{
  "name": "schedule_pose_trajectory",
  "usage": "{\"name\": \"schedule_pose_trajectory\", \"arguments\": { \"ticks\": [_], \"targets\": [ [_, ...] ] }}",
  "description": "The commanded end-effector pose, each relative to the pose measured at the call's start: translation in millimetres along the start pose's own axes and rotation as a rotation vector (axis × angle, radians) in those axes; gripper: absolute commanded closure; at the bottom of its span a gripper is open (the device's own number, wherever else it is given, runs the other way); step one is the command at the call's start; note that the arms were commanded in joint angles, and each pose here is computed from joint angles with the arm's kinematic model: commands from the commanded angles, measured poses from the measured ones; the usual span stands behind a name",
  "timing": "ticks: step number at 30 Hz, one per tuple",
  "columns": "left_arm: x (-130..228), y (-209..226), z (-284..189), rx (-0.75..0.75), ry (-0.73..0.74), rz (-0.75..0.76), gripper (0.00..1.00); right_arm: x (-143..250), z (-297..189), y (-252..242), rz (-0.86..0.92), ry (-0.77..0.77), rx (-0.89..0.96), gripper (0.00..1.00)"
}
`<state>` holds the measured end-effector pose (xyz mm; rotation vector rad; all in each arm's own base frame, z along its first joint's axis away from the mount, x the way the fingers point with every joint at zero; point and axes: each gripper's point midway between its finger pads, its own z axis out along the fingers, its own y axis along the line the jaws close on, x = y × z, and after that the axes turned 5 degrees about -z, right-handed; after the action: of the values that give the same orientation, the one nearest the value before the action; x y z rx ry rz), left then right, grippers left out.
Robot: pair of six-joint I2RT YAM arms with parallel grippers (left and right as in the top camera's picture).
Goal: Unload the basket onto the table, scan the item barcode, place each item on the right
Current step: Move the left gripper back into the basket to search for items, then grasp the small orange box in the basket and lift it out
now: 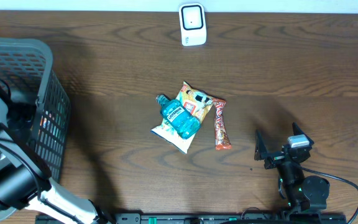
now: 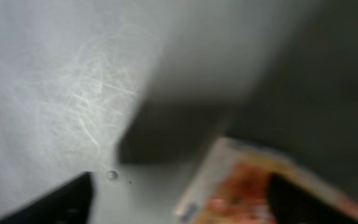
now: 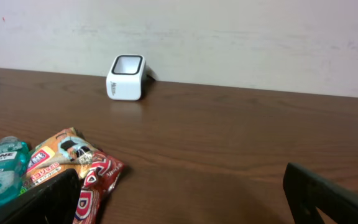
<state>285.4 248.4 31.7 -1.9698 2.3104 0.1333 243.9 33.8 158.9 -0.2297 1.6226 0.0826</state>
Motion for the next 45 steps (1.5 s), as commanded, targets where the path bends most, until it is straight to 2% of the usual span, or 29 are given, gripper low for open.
{"name": "schedule_pose_trajectory", "arguments": {
  "ticks": [1,3,4,6,8,10,11,14,18,25,29,36,41,45],
  "targets": [
    [40.6,26.2,58.6,-0.126,0.135,0.02,0.02,1.2,0.1,1.6,-0.004,0.004,-0.005,0.01],
    [42.2,27.1,62.0,-0.123,0.133,0.019,0.01,1.2,0.1,1.5,-0.004,0.004,-0.005,0.01],
    [42.8,27.4,63.6,-0.122,0.131,0.019,0.04,1.2,0.1,1.5,-0.004,0.004,-0.005,0.01],
    [46.7,28.6,70.3,-0.113,0.13,0.018,0.41,1.2,0.1,1.5,-0.004,0.004,-0.005,0.01],
    [50.9,31.6,75.0,-0.114,0.133,0.014,0.66,1.2,0.1,1.5,-0.004,0.004,-0.005,0.01],
    [55.4,35.1,79.8,-0.118,0.135,0.003,0.88,1.2,0.1,1.5,-0.004,0.004,-0.005,0.01],
    [58.7,37.9,82.4,-0.122,0.14,-0.007,0.92,1.2,0.1,1.5,-0.004,0.004,-0.005,0.01],
    [63.9,42.4,84.3,-0.135,0.15,-0.028,0.93,1.2,0.1,1.5,-0.004,0.004,-0.005,0.01],
    [41.4,28.6,58.3,-0.087,0.099,-0.03,0.93,1.2,0.1,1.5,-0.004,0.004,-0.005,0.01],
    [-21.7,-2.8,-61.1,0.11,-0.116,-0.077,0.93,1.2,0.1,1.5,-0.004,0.004,-0.005,0.01],
    [-35.7,-7.4,-127.6,0.232,-0.245,-0.093,0.93,1.2,0.1,1.5,-0.004,0.004,-0.005,0.01],
    [-19.0,-16.9,-214.3,0.51,-0.315,-0.105,0.93,1.2,0.1,1.5,-0.004,0.004,-0.005,0.01],
    [19.3,-44.8,-287.8,0.845,-0.282,0.022,0.93,1.2,0.1,1.5,-0.004,0.004,-0.005,0.01],
    [65.0,-59.0,-325.3,0.98,-0.251,0.159,0.93,1.2,0.1,1.5,-0.004,0.004,-0.005,0.01]
  ]
}}
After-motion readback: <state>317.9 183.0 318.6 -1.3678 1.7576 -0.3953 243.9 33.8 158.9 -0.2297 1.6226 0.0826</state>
